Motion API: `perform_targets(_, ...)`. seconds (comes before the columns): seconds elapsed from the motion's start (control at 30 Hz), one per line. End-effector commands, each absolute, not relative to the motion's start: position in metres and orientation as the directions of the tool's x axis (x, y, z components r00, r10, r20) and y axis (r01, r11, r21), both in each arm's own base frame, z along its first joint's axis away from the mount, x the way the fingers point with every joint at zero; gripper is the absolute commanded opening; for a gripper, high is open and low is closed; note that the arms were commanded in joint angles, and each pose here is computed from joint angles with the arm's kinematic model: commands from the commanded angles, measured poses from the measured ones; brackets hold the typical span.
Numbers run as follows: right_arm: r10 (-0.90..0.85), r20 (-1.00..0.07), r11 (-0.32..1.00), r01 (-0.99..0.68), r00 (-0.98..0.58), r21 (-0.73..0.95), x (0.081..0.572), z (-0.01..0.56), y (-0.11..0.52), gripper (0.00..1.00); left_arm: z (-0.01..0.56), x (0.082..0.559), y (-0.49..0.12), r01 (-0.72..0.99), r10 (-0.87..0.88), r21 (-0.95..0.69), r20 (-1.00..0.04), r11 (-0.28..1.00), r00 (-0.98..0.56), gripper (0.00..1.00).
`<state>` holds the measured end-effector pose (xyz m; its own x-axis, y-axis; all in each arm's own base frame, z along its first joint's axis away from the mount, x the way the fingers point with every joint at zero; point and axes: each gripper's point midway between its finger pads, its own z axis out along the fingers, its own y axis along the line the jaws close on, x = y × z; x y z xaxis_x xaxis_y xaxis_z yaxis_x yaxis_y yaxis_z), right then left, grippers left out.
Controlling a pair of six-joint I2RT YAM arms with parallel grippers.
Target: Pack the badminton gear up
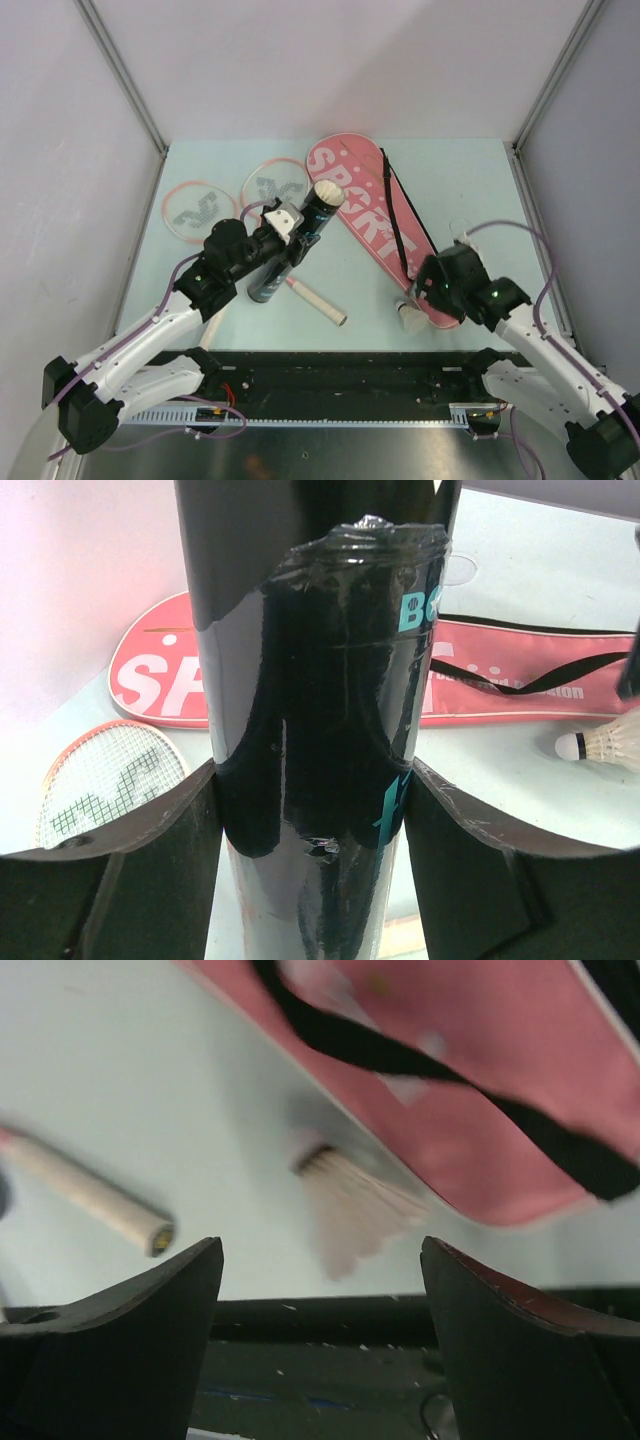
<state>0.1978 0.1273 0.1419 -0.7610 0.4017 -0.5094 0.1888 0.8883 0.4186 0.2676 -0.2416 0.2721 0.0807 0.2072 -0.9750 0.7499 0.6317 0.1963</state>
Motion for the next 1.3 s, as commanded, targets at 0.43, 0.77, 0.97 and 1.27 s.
perform_targets(0.43, 0.730, -0.251, 0.538, 0.307, -0.635, 0.785, 0.194, 0.075, 0.151, 0.32, 0.315, 0.267, -0.247, 0.745, 0.119, 0.204, -0.979, 0.635, 0.168, 0.01)
perform_targets(0.77, 0.316, -0.624, 0.495, -0.437, -0.714, 0.751, 0.193, 0.223, 0.223, 0.00, 0.309, 0.266, -0.253, 0.767, 0.129, 0.209, -0.978, 0.606, 0.164, 0.01)
perform_targets(0.97, -0.003, -0.789, 0.617, -0.622, -0.614, 0.482, 0.206, 0.289, 0.232, 0.00, 0.298, 0.264, -0.261, 0.797, 0.157, 0.211, -0.977, 0.567, 0.147, 0.00)
perform_targets(1.27, -0.119, -0.844, 0.627, -0.698, -0.524, 0.345, 0.211, 0.370, 0.235, 0.00, 0.290, 0.265, -0.263, 0.803, 0.196, 0.220, -0.972, 0.554, 0.131, 0.00)
